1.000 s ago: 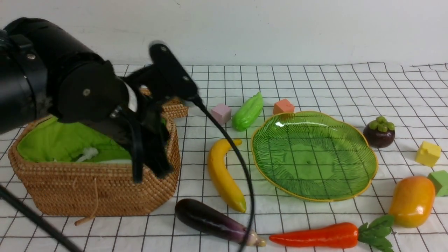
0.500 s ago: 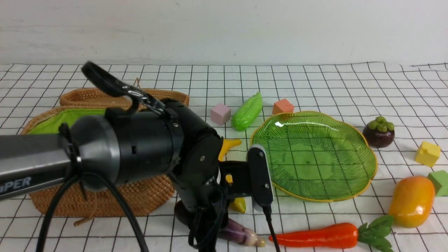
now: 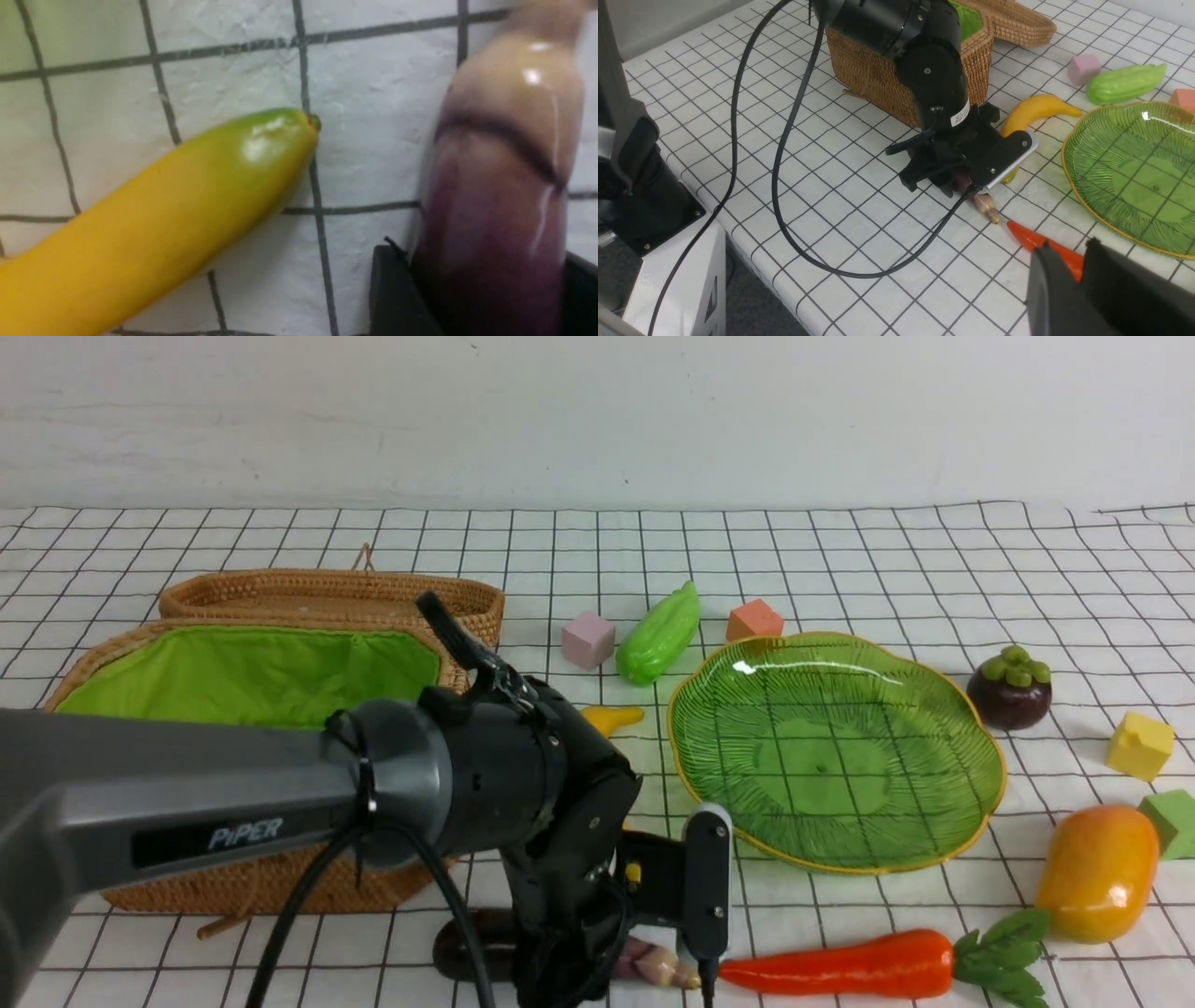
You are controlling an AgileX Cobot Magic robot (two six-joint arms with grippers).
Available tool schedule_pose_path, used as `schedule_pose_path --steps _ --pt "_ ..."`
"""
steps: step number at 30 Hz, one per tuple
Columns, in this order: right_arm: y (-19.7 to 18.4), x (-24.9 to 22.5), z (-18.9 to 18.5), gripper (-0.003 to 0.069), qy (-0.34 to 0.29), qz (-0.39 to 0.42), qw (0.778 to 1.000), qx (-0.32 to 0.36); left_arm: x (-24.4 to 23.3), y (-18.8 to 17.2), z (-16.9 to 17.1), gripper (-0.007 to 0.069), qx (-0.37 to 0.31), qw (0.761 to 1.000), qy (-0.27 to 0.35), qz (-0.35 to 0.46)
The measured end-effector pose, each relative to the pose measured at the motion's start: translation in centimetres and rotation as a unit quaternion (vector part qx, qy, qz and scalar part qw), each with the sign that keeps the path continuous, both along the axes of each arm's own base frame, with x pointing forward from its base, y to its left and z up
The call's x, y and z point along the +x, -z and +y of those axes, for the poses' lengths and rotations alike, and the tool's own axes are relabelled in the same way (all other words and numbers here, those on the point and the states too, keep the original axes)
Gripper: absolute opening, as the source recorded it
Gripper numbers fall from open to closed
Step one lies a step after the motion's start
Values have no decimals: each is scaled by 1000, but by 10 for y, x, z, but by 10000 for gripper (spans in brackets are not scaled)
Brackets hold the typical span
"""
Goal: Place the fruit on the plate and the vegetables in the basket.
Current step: Use the left arm to grab an eggplant and put it into the left basket
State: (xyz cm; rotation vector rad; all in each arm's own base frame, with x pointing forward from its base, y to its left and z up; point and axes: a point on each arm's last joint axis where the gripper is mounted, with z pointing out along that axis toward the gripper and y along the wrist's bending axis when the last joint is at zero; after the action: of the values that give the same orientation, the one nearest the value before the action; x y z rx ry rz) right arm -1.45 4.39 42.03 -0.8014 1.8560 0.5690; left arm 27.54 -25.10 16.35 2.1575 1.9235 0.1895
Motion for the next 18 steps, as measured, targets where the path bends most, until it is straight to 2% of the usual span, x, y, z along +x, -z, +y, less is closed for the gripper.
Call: schedule_pose_path --steps 6,10,15,16,18 --pt "0 0 0 135 -1 1 1000 2 -2 -1 3 337 21 1000 6 3" --pt "0 0 0 138 -1 1 1000 2 -15 -20 5 337 33 999 9 3" --pt "0 0 1 140 -2 1 1000 4 -42 -100 12 337 -39 996 2 -84" --pt "-1 0 1 141 -1 -3 1000 8 -45 -122 24 337 -57 992 -14 -116" --pt "-6 3 1 141 9 -23 999 23 -42 -142 42 337 -65 985 -43 -155"
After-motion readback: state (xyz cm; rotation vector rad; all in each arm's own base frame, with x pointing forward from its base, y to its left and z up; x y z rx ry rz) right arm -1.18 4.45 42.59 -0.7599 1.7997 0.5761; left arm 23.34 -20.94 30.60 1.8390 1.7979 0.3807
